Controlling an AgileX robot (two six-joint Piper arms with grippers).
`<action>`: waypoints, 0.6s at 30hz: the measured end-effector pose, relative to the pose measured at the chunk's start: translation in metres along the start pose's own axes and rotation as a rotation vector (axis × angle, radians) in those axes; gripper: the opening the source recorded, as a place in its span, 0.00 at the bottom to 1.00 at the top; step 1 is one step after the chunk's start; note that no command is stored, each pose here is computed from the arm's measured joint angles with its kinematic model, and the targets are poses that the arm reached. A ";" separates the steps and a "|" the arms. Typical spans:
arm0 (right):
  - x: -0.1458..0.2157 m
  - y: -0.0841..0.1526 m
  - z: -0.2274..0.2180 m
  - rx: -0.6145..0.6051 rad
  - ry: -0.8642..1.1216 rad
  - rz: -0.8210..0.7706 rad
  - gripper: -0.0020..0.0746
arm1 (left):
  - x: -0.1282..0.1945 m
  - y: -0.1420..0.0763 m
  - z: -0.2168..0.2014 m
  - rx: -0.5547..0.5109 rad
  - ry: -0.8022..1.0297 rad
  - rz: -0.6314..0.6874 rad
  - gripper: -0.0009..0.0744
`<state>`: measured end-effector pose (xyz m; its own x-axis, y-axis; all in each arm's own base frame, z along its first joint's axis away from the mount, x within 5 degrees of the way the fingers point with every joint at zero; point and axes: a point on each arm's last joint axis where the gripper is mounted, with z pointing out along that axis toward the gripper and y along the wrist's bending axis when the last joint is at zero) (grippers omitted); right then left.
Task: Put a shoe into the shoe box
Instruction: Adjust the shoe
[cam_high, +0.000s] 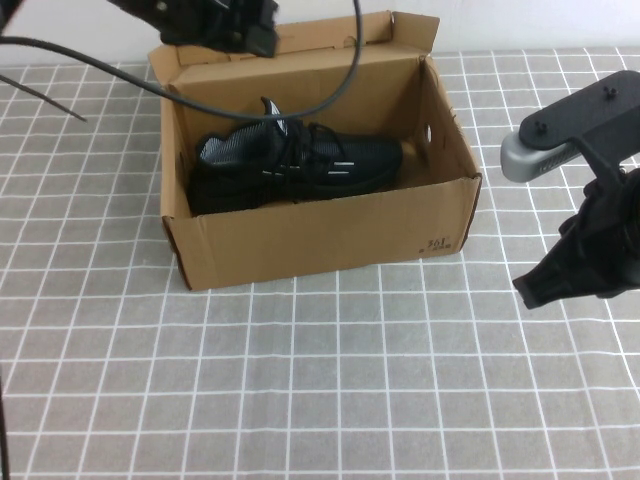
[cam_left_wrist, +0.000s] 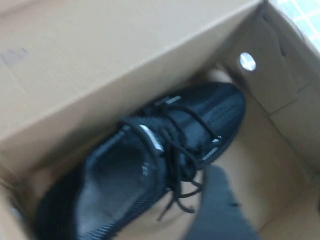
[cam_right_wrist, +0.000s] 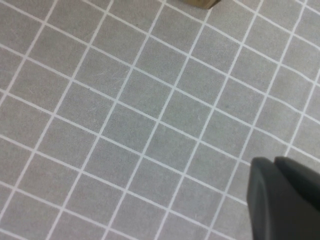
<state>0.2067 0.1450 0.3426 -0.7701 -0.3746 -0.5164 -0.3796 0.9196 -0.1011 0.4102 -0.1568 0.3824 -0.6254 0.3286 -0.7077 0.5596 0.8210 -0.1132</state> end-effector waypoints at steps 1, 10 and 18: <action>0.000 0.000 0.000 0.001 0.000 -0.002 0.01 | 0.001 0.000 0.005 0.007 0.009 -0.024 0.56; 0.000 -0.001 0.000 0.014 0.003 -0.008 0.01 | 0.020 0.017 0.060 -0.043 0.114 -0.226 0.70; 0.000 -0.002 0.000 0.017 0.002 -0.010 0.01 | 0.026 0.024 0.087 -0.041 0.106 -0.281 0.70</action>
<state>0.2072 0.1435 0.3427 -0.7673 -0.3841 -0.5136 -0.3786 0.9177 -0.1207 0.4550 -0.1691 0.3005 -0.8069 0.1309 -0.5759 0.3355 0.9041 -0.2645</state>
